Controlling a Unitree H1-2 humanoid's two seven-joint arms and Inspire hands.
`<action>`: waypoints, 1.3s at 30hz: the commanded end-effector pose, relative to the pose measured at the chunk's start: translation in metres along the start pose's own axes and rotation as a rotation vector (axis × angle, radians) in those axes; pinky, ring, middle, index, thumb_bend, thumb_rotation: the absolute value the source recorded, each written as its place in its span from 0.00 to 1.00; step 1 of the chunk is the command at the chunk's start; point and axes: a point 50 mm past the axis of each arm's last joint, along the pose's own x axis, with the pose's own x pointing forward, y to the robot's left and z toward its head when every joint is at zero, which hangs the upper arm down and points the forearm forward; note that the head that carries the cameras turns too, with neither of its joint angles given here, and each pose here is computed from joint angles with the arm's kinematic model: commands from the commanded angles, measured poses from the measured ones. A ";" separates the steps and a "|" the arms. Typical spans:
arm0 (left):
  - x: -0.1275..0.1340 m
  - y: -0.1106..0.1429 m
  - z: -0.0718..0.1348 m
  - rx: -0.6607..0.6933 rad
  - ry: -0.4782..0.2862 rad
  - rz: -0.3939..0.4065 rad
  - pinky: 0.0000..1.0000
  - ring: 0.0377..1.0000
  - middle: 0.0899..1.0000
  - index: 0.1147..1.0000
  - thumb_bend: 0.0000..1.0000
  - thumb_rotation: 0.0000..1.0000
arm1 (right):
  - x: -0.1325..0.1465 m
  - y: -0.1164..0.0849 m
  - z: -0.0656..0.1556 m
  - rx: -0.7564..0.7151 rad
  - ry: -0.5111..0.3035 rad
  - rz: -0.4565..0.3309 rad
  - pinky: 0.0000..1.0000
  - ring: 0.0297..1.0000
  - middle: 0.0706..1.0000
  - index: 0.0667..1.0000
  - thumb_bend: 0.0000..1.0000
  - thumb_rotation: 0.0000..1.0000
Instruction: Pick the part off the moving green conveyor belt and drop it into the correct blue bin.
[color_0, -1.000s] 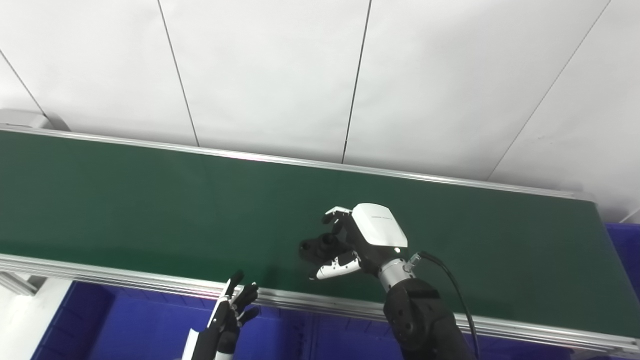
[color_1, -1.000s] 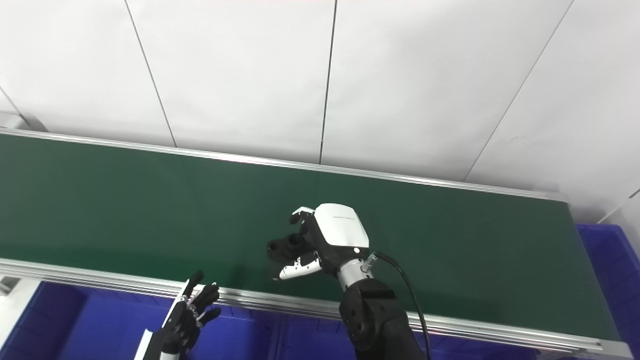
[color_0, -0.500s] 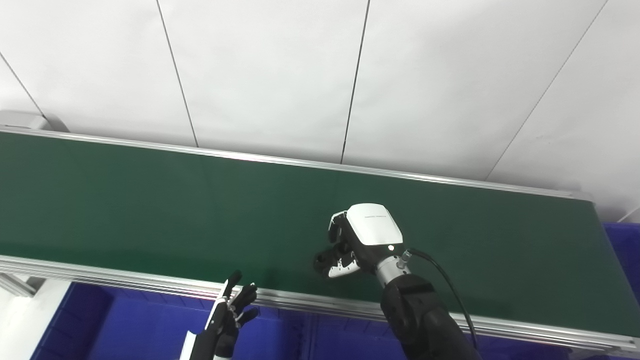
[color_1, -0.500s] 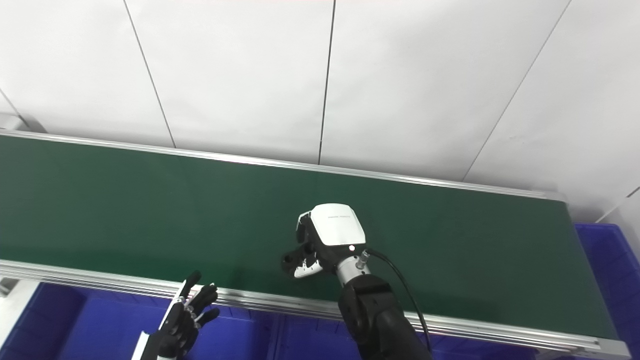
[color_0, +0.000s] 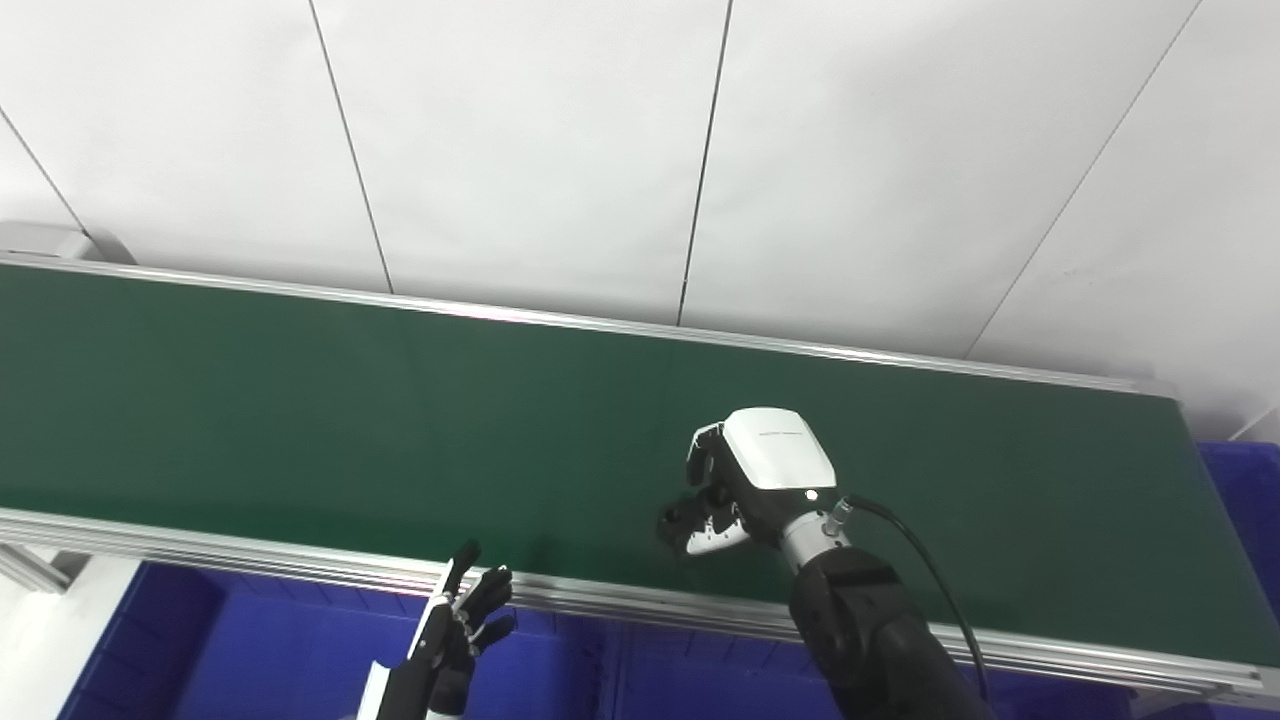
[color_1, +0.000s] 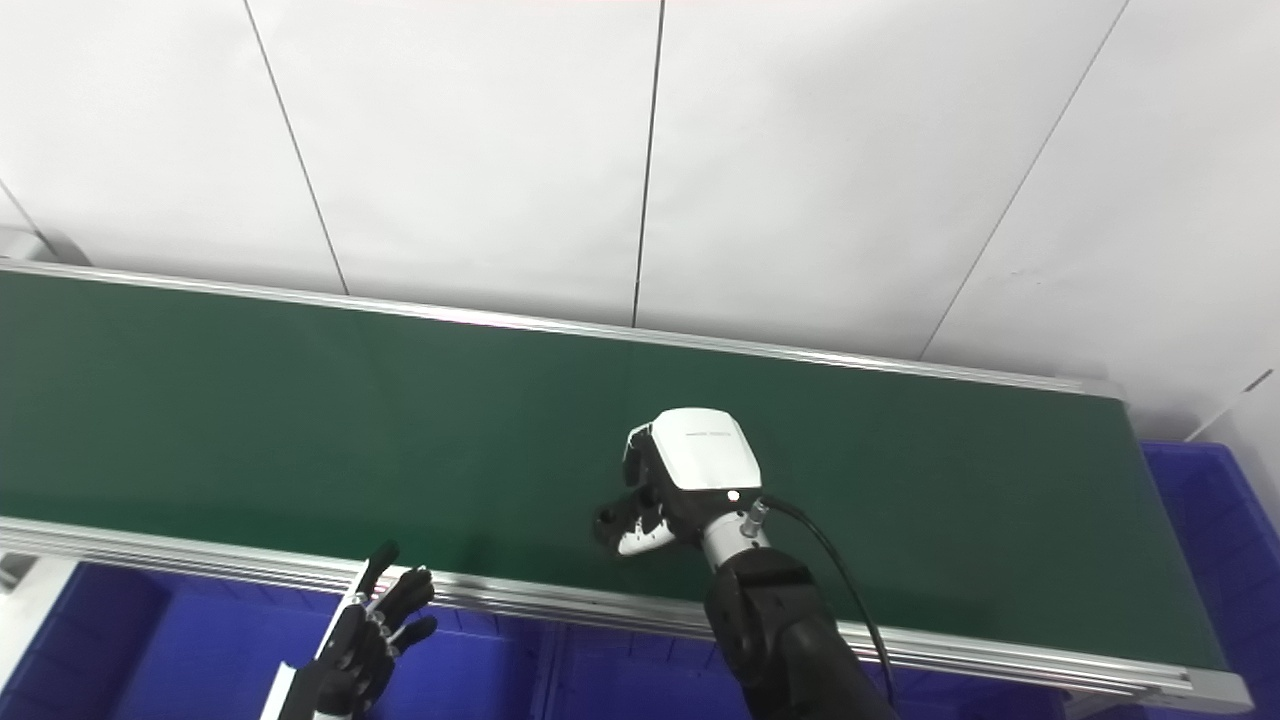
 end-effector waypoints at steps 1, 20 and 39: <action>0.002 0.000 0.011 0.005 -0.049 -0.002 0.83 0.88 0.87 0.96 0.90 0.99 | -0.006 0.015 0.012 0.027 -0.019 0.111 0.20 0.25 0.31 0.45 0.51 0.14; 0.006 0.030 0.016 0.012 -0.056 0.007 0.87 0.91 0.90 1.00 0.90 1.00 | -0.055 -0.085 0.076 -0.002 -0.246 -0.126 0.20 0.25 0.32 0.45 0.50 0.15; 0.017 0.065 0.032 0.005 -0.030 0.025 0.90 0.93 0.91 1.00 0.80 1.00 | -0.139 -0.104 0.089 0.015 -0.220 -0.109 0.20 0.25 0.32 0.45 0.51 0.13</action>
